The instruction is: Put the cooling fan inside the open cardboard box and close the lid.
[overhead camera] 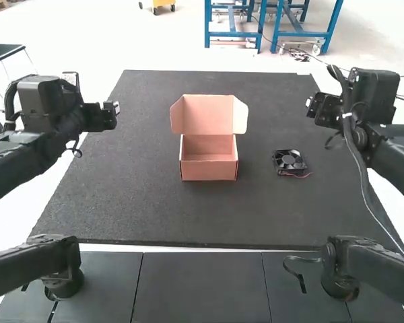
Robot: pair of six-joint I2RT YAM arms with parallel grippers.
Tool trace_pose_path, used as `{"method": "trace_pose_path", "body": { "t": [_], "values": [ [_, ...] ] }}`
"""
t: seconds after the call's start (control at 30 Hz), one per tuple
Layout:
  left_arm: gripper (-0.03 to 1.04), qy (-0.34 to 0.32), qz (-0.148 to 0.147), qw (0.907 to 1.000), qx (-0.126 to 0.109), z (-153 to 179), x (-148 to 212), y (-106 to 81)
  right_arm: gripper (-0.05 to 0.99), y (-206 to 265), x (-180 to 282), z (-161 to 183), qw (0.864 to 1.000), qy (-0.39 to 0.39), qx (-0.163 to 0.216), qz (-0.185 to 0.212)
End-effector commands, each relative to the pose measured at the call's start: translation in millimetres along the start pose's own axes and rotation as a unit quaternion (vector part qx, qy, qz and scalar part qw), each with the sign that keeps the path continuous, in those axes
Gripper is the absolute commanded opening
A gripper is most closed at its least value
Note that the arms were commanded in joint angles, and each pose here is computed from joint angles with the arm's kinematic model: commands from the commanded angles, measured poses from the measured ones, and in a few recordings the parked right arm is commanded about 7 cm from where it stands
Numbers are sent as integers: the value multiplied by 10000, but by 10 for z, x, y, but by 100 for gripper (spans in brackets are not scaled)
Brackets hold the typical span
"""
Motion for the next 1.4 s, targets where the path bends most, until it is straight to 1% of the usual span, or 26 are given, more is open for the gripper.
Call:
{"method": "trace_pose_path", "body": {
  "t": [0.0, 0.03, 0.1, 0.13, 0.2, 0.23, 0.27, 0.3, 0.33, 0.4, 0.43, 0.47, 0.5, 0.53, 0.57, 0.63, 0.67, 0.77, 0.87, 0.97, 1.03, 1.1, 1.17, 1.2, 1.3, 1.37],
  "values": [
    [96, -43, 220, 9997, 26, -213, -33, -56, 91, 18, 88, -231, 9997, -95, 156, -142],
    [96, 39, 265, 9996, 28, -215, -56, -66, 91, 13, 87, -214, 9998, 11, 180, -126],
    [96, 127, 324, 9993, -103, -235, -97, -86, 90, 13, 50, -158, 9987, 393, 310, -108],
    [95, 186, 456, 9987, -119, -230, -117, -110, 90, 6, 14, -119, 9974, 620, 358, -64],
    [93, 284, 660, 9973, -126, -240, -162, -153, 91, -21, -67, -15, 9924, 1144, 430, 110],
    [93, 389, 710, 9966, -129, -232, -192, -167, 91, -31, -110, 30, 9892, 1383, 449, 177],
    [93, 533, 796, 9953, -135, -213, -230, -178, 91, -56, -154, 68, 9856, 1583, 485, 347],
    [93, 728, 913, 9931, -100, -172, -275, -192, 91, -64, -194, 112, 9813, 1816, 515, 379],
    [93, 946, 951, 9909, -73, -139, -318, -200, 91, -68, -224, 136, 9785, 1959, 519, 385],
    [94, 1485, 1239, 9811, 21, -31, -370, -243, 91, -117, -276, 155, 9757, 2072, 530, 465],
    [94, 1678, 1282, 9774, 52, 8, -389, -254, 91, -150, -291, 142, 9752, 2077, 581, 496],
    [94, 1802, 1294, 9751, 30, 35, -403, -260, 91, -174, -309, 134, 9746, 2094, 594, 527],
    [94, 1887, 1332, 9729, -71, 54, -398, -269, 91, -199, -340, 150, 9729, 2163, 592, 555],
    [94, 1957, 1394, 9706, -134, 73, -387, -288, 91, -226, -382, 187, 9698, 2274, 675, 570],
    [94, 2016, 1476, 9681, -185, 89, -375, -315, 91, -260, -417, 234, 9652, 2425, 789, 579],
    [94, 2181, 1681, 9611, -192, 124, -340, -384, 91, -323, -481, 297, 9593, 2626, 823, 629],
    [94, 2254, 1744, 9583, -220, 138, -321, -418, 91, -363, -504, 317, 9567, 2689, 913, 638],
    [94, 2315, 1959, 9520, -413, 156, -259, -519, 90, -470, -583, 354, 9502, 2855, 1106, 581],
    [94, 2128, 2143, 9518, -543, 92, -205, -625, 90, -486, -688, 363, 9451, 3012, 1216, 368],
    [94, 2050, 2308, 9483, -730, 87, -144, -713, 90, -488, -812, 338, 9414, 3157, 1182, 136],
    [94, 2042, 2289, 9482, -821, 104, -124, -745, 90, -507, -883, 310, 9391, 3193, 1267, 98],
    [94, 1983, 2272, 9497, -846, 90, -100, -750, 90, -510, -949, 285, 9375, 3217, 1325, -16],
    [94, 1913, 2296, 9503, -874, 70, -58, -754, 90, -515, -1038, 314, 9342, 3318, 1310, -80],
    [94, 1844, 2287, 9514, -925, 52, -38, -754, 90, -521, -1089, 322, 9327, 3359, 1309, -96],
    [94, 1669, 2263, 9544, -1003, -3, 34, -740, 90, -502, -1211, 377, 9286, 3498, 1193, -346],
    [94, 1564, 2281, 9550, -1069, -38, 87, -736, 90, -508, -1280, 420, 9259, 3581, 1136, -404]
  ]
}}
Point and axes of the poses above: each hand's point on the last joint's axis, 136 mm out from that joint toward the fingers, its own x axis back along the fingers, its own y axis along the line the jaws close on, z = x × y, the point moved 10 cm from there along x, back along the fingers, and after that the axes turned 3 degrees about x, right-handed, at the moved point
